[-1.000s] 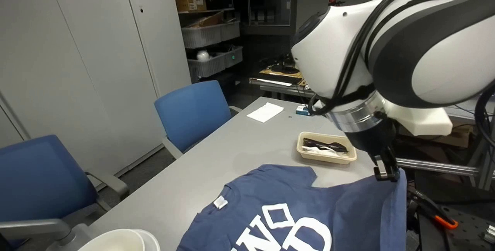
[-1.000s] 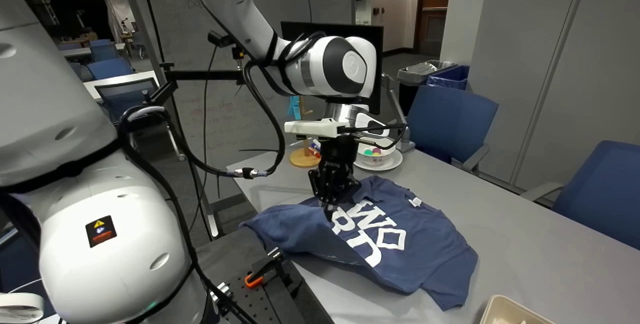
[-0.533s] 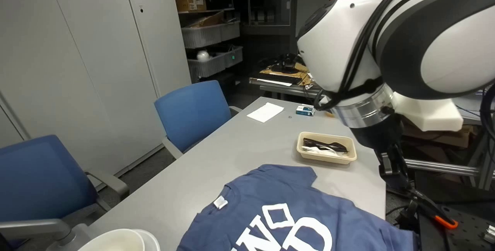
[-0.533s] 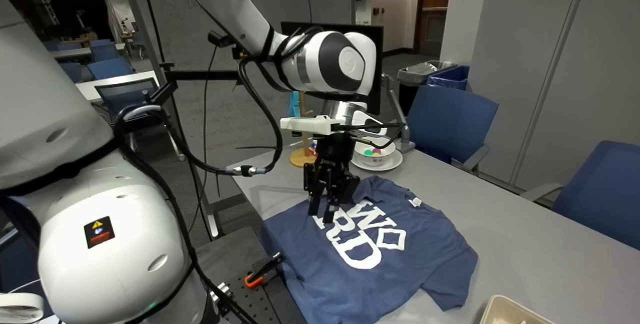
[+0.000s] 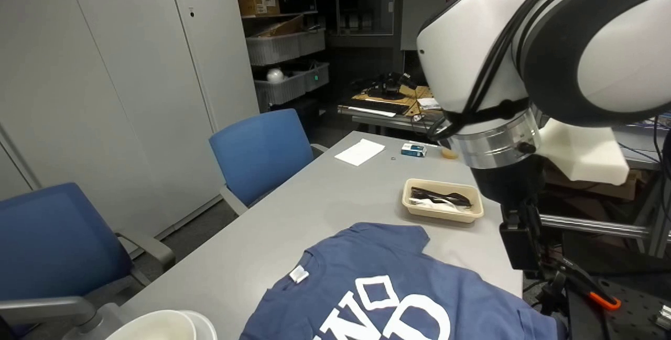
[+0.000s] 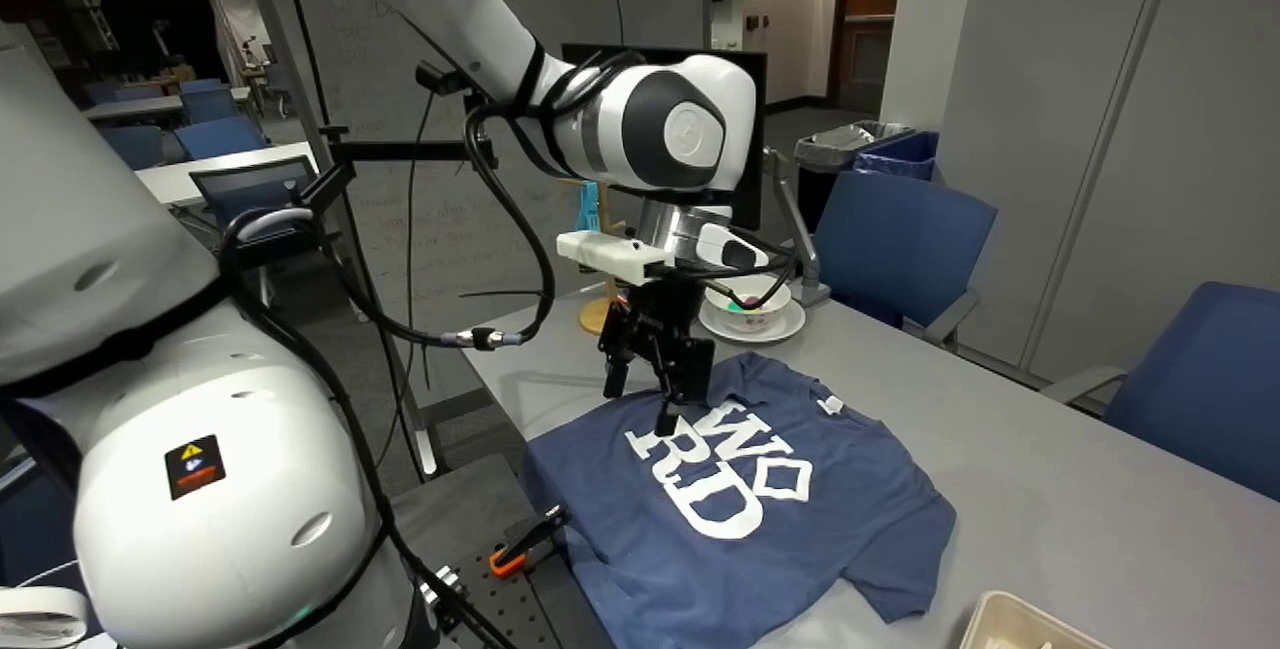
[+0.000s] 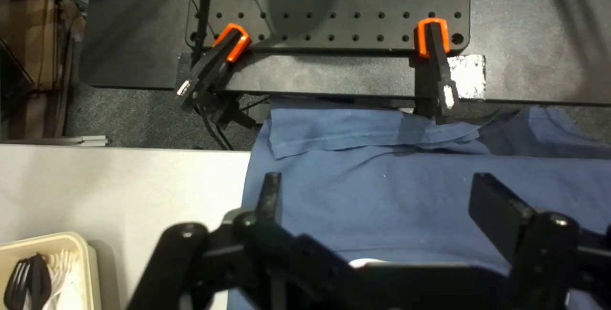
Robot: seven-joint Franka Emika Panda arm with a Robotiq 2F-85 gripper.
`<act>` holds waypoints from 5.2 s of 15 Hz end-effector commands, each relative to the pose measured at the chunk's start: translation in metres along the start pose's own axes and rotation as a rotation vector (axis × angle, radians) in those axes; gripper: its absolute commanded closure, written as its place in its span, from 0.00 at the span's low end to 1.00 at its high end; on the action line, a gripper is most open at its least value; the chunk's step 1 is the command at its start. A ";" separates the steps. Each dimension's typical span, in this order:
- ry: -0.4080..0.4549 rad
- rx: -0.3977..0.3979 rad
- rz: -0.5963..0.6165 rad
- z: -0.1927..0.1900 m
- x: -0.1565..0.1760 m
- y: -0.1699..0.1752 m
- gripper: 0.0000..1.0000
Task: Unfold the shirt
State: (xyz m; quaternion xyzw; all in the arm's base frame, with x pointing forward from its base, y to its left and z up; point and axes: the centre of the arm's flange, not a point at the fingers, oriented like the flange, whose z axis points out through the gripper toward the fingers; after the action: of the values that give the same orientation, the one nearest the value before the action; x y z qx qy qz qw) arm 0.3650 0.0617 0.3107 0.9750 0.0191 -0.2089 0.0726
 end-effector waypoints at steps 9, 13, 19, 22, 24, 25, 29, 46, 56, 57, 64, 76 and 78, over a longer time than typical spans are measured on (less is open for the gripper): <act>0.346 0.140 0.008 -0.003 0.069 -0.016 0.00; 0.412 0.135 0.022 -0.008 0.065 -0.015 0.00; 0.407 0.137 0.020 -0.006 0.085 -0.019 0.00; 0.425 0.129 0.019 0.000 0.096 -0.021 0.00; 0.434 0.134 0.013 0.007 0.109 -0.029 0.00; 0.440 0.143 0.014 0.013 0.118 -0.033 0.00; 0.451 0.155 0.023 0.032 0.149 -0.052 0.00; 0.393 0.142 0.126 0.118 0.277 -0.062 0.00; 0.392 0.178 0.211 0.117 0.333 -0.026 0.00; 0.389 0.178 0.216 0.115 0.337 -0.022 0.00; 0.406 0.169 0.257 0.089 0.381 0.006 0.00; 0.349 0.162 0.259 0.068 0.321 -0.006 0.00; 0.341 0.159 0.262 0.064 0.304 -0.007 0.00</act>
State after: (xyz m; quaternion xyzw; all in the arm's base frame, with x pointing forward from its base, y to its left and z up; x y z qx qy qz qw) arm 0.6482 0.0576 0.0977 0.9945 -0.1016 -0.0217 0.0150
